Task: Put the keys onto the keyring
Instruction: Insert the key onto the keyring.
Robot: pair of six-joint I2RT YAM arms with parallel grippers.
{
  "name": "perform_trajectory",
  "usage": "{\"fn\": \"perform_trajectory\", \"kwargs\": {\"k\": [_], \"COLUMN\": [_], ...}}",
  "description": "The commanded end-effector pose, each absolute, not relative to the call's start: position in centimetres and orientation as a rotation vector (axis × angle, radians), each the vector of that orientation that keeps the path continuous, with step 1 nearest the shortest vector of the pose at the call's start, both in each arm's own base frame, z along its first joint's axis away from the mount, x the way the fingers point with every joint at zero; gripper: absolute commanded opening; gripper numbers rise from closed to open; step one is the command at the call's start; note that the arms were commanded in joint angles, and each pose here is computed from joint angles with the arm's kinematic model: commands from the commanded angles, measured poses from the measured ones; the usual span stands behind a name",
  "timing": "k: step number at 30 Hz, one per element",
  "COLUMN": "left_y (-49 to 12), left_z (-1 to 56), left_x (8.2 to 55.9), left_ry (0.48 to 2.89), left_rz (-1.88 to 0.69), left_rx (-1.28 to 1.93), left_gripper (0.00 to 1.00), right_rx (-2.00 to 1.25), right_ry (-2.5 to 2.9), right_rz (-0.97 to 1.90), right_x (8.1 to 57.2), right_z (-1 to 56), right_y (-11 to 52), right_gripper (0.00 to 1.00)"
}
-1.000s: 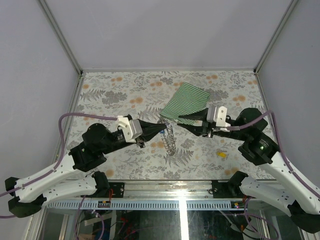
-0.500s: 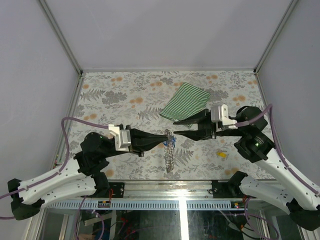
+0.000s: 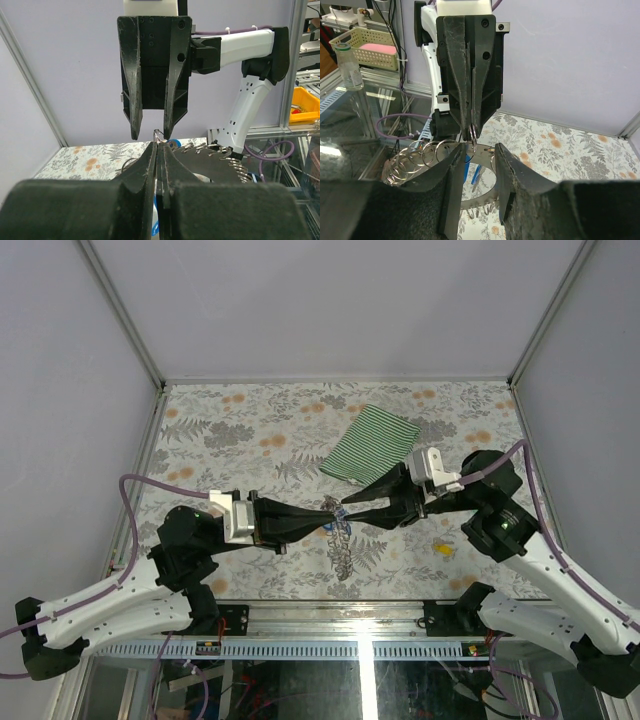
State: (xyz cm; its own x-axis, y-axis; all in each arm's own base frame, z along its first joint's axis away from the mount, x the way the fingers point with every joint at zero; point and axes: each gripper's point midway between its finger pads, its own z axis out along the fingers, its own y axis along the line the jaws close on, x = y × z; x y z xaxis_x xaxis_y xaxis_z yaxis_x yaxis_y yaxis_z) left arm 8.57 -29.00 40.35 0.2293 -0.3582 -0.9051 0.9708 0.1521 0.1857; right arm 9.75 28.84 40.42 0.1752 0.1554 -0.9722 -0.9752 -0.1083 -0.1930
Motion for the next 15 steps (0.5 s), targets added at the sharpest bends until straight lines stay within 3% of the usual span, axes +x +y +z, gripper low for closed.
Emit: {"fn": "perform_trajectory", "kwargs": {"k": [1,11,15], "left_y": [-27.98,-28.26,-28.37], "left_z": [43.62,43.68,43.68], "left_x": [7.63,7.58,7.65], "left_ry": [0.700,0.695,0.696], "left_rz": [-1.142,-1.146,-1.145], "left_rx": [0.889,0.898,0.899], "left_gripper": [0.00,0.00,0.00], "right_rx": [-1.280,-1.286,-1.284], "right_ry": [0.871,0.886,0.872], "right_rz": [1.261,1.296,1.307], "right_x": [9.20,9.25,9.05], "right_z": [41.06,40.23,40.37], "right_y": [28.96,29.34,29.32], "right_gripper": [0.36,0.28,0.16]}}
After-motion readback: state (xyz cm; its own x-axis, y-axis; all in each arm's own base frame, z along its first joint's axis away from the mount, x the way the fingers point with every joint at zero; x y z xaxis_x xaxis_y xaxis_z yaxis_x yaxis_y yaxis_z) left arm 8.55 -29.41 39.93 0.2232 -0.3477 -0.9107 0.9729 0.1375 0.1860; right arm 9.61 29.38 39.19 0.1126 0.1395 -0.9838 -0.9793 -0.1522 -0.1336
